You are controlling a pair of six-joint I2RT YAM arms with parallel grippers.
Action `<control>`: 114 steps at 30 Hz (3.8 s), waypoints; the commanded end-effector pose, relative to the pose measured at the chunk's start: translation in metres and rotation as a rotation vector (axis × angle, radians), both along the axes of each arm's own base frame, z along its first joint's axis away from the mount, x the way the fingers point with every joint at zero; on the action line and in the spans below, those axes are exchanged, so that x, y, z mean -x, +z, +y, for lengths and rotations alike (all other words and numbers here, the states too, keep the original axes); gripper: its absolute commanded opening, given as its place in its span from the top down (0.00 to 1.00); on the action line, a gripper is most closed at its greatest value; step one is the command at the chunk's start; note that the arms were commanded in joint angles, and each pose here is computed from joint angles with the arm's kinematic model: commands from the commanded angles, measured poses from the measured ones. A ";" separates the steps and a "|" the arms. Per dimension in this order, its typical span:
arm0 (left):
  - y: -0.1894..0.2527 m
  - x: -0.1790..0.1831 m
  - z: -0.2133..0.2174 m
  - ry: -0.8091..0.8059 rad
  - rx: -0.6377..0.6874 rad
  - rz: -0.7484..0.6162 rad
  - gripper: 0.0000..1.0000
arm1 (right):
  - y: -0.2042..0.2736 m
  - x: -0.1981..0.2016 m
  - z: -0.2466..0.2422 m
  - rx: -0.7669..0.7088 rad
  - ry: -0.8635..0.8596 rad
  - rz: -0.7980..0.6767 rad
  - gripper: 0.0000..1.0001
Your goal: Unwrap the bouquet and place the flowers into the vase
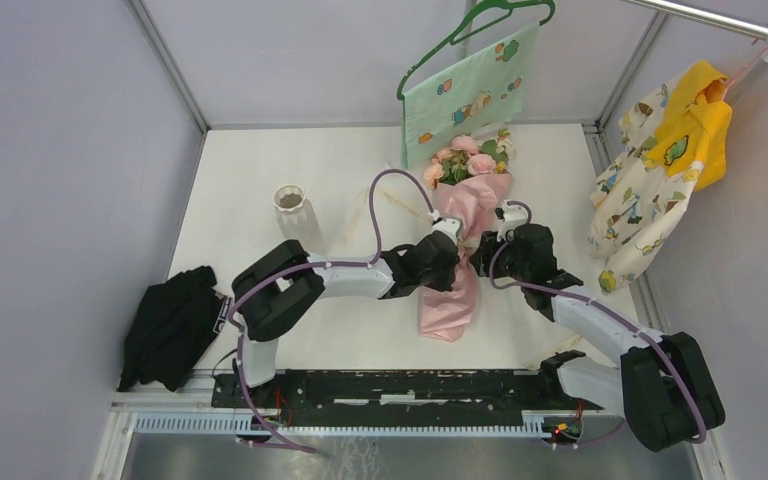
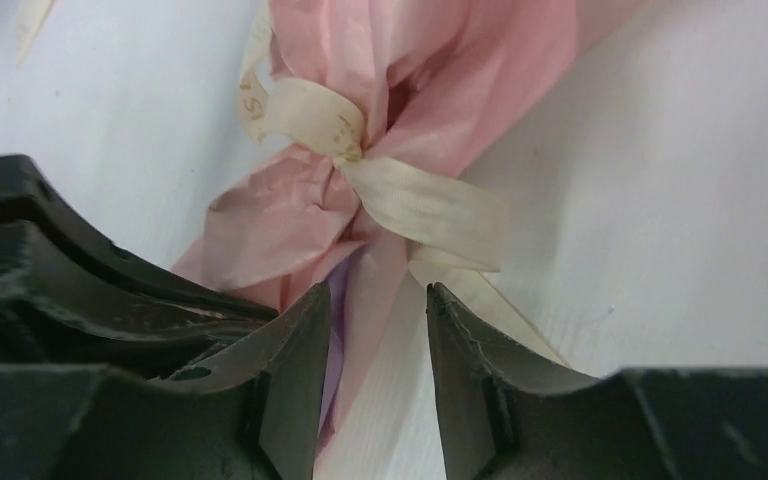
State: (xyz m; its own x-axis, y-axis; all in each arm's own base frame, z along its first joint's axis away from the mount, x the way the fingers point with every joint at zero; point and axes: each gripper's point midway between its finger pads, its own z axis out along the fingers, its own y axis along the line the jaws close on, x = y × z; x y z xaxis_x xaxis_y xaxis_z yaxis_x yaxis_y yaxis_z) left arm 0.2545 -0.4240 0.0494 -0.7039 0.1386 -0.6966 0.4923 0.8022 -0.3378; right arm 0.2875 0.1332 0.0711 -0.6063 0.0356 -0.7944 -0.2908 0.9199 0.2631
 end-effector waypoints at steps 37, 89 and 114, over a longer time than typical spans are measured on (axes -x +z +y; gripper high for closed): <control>-0.099 -0.002 0.059 0.125 -0.156 0.111 0.96 | -0.012 -0.097 0.023 -0.023 -0.074 -0.091 0.61; -0.128 0.002 0.065 0.126 -0.210 0.150 0.98 | 0.212 -0.100 -0.023 0.114 -0.191 -0.445 1.00; -0.109 0.001 0.061 0.128 -0.182 0.137 0.98 | 0.093 -0.103 -0.016 0.105 -0.127 -0.163 1.00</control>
State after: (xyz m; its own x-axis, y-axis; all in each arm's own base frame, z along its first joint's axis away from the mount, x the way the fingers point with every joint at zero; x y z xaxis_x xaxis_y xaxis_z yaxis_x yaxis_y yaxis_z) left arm 0.2944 -0.4317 0.0253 -0.6845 -0.0445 -0.7277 0.4193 0.7924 -0.4429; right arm 0.3533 0.1235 0.1158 -0.6428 -0.0697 -0.7629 -0.2583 0.9573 0.1301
